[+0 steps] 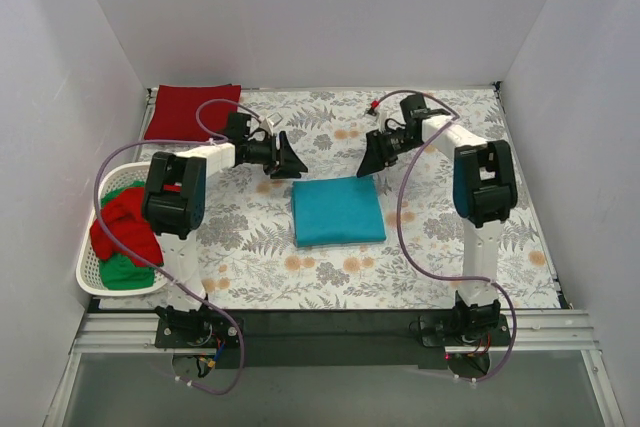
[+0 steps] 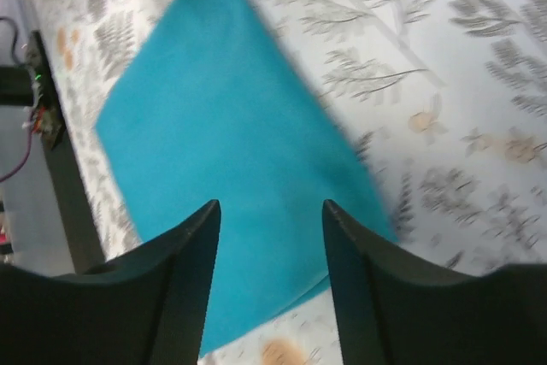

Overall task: Fold and stack the t-shirts
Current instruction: Fold the tshirt

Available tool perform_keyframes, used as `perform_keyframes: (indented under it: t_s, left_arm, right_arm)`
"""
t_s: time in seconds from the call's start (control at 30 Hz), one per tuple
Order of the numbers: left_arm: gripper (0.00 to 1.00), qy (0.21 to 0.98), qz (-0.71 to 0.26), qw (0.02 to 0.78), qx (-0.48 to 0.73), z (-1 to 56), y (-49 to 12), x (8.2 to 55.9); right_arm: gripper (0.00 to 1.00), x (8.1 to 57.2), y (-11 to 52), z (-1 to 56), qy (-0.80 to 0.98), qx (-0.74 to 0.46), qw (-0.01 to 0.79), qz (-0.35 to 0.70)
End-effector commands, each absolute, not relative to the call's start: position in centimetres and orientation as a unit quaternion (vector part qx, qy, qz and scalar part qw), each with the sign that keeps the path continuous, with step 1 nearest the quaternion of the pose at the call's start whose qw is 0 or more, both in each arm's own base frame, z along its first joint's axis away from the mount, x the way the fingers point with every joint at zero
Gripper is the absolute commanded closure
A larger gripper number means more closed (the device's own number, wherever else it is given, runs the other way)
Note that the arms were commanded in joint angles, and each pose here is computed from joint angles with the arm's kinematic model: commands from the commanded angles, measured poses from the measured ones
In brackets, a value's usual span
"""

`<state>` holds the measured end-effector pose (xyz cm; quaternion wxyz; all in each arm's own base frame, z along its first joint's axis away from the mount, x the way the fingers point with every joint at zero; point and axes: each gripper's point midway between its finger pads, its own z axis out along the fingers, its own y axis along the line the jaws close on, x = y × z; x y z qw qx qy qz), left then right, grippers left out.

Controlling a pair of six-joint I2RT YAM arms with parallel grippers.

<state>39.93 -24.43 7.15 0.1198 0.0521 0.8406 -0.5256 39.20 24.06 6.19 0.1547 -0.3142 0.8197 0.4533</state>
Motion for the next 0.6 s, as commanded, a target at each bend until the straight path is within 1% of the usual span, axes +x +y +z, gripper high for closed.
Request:
perform_keyframes:
  t_s: [0.0,0.03,0.07,0.1,0.13,0.2,0.23,0.3,0.4,0.43,0.5,0.57]
  left_arm:
    - [0.51,0.812,-0.56,0.148,0.075,15.4,-25.1,36.3]
    - [0.5,0.807,-0.565,0.153,0.081,16.0,-25.5,35.4]
    - [0.48,0.806,-0.569,0.142,0.084,16.5,-26.6,33.9]
    - [0.48,0.812,-0.563,0.13,0.076,15.3,-26.8,32.3]
    - [0.47,0.805,-0.569,0.146,0.088,16.2,-27.4,31.7]
    - [0.48,0.81,-0.571,0.112,0.072,14.7,-28.6,29.5]
    - [0.48,0.814,-0.567,0.111,0.061,13.6,-28.9,29.7]
    - [0.48,0.819,-0.567,0.082,0.019,12.2,-29.4,29.7]
    - [0.49,0.833,-0.548,0.074,-0.015,8.4,-28.6,30.6]
    - [0.49,0.838,-0.542,0.058,-0.026,6.6,-28.4,30.7]
    - [0.49,0.845,-0.531,0.05,-0.034,4.9,-27.6,31.5]
    - [0.5,0.853,-0.517,0.038,-0.054,3.2,-26.5,32.8]
  right_arm:
    - [0.41,36.4,25.0,16.0,0.769,-0.327,0.211,0.507]
    - [0.37,35.4,25.2,16.6,0.764,-0.326,0.209,0.516]
    - [0.29,33.7,25.3,16.1,0.762,-0.319,0.193,0.529]
    - [0.26,32.4,25.8,17.3,0.757,-0.321,0.192,0.536]
    - [0.24,31.5,26.1,17.1,0.756,-0.32,0.183,0.54]
    - [0.24,29.1,26.7,15.6,0.759,-0.316,0.151,0.549]
    - [0.24,28.4,26.8,14.9,0.761,-0.31,0.136,0.553]
    - [0.24,27.1,27.2,12.9,0.765,-0.303,0.105,0.558]
    - [0.24,27.7,27.0,9.1,0.788,-0.28,0.085,0.542]
    - [0.25,27.9,26.9,8.2,0.791,-0.279,0.082,0.538]
    - [0.25,29.1,26.1,5.4,0.81,-0.266,0.076,0.517]
    - [0.26,30.5,25.5,4.0,0.823,-0.263,0.082,0.496]
